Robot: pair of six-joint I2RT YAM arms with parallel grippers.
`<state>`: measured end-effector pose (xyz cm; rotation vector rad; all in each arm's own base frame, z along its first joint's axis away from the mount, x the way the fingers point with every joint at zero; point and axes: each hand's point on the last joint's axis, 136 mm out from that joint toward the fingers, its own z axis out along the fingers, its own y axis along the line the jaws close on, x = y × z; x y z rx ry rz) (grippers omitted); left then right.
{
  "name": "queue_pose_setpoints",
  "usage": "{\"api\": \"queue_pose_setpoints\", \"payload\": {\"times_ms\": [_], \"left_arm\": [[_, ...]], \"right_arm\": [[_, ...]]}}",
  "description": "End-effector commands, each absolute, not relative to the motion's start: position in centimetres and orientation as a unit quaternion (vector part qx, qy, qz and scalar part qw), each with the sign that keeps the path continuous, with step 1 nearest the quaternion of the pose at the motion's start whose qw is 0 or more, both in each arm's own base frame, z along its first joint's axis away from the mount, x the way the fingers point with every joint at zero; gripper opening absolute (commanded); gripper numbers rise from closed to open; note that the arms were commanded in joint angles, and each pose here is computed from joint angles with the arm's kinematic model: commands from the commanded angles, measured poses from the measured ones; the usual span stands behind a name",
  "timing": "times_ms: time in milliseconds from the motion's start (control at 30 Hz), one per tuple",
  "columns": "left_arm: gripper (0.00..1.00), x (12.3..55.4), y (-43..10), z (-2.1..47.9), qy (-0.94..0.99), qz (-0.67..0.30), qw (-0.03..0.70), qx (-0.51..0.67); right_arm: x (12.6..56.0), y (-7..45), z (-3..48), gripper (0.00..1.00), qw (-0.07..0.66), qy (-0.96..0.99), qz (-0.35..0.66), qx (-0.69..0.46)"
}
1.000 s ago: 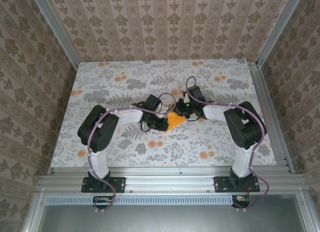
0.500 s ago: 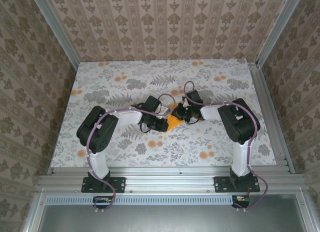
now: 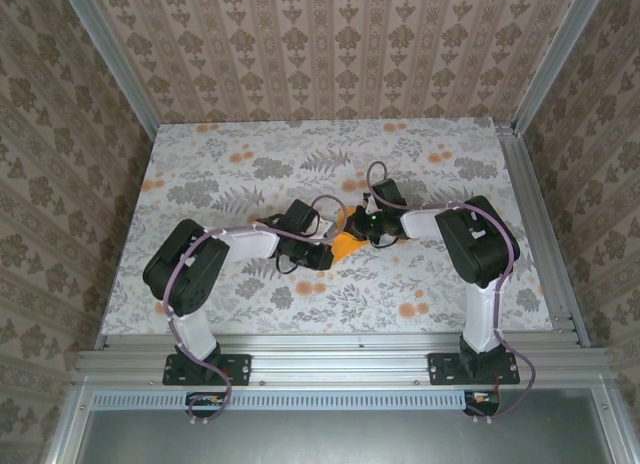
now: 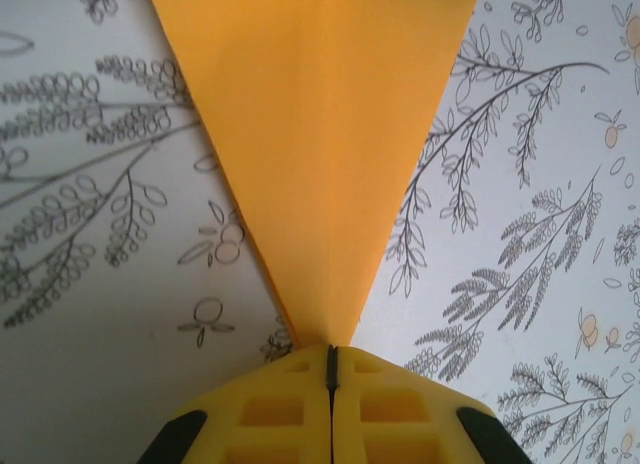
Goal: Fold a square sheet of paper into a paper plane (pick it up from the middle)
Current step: Fourth fold the wing at the center of the table.
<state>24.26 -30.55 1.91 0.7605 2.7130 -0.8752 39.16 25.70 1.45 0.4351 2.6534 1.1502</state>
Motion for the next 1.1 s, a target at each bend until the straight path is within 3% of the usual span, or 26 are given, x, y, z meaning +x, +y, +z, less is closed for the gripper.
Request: {"api": "queue_pose_setpoints", "payload": {"times_ms": [0,300,567,667,867,1067], "left_arm": [[0.06,18.9,-26.8,-1.2,0.941,-0.242,-0.016,0.236],[0.06,18.3,-26.4,-0.5,0.941,-0.241,-0.016,0.238],[0.07,22.2,-30.6,5.4,0.921,-0.3,0.049,0.244],[0.08,23.8,-31.9,7.1,0.914,-0.315,0.068,0.246],[0.09,26.5,-33.7,7.4,0.908,-0.328,0.086,0.244],[0.09,29.0,-34.7,6.4,0.907,-0.336,0.098,0.235]], "right_arm": [[38.1,21.8,-3.8,0.06,0.086,0.93,0.304,0.188],[38.4,22.9,-2.9,0.06,0.085,0.926,0.325,0.171],[38.6,24.6,-0.4,0.07,0.092,0.916,0.364,0.144],[38.9,25.1,1.5,0.12,0.103,0.907,0.385,0.139],[39.9,25.1,5.6,0.17,0.128,0.889,0.418,0.133],[39.8,23.4,6.6,0.2,0.137,0.89,0.41,0.143]]}}
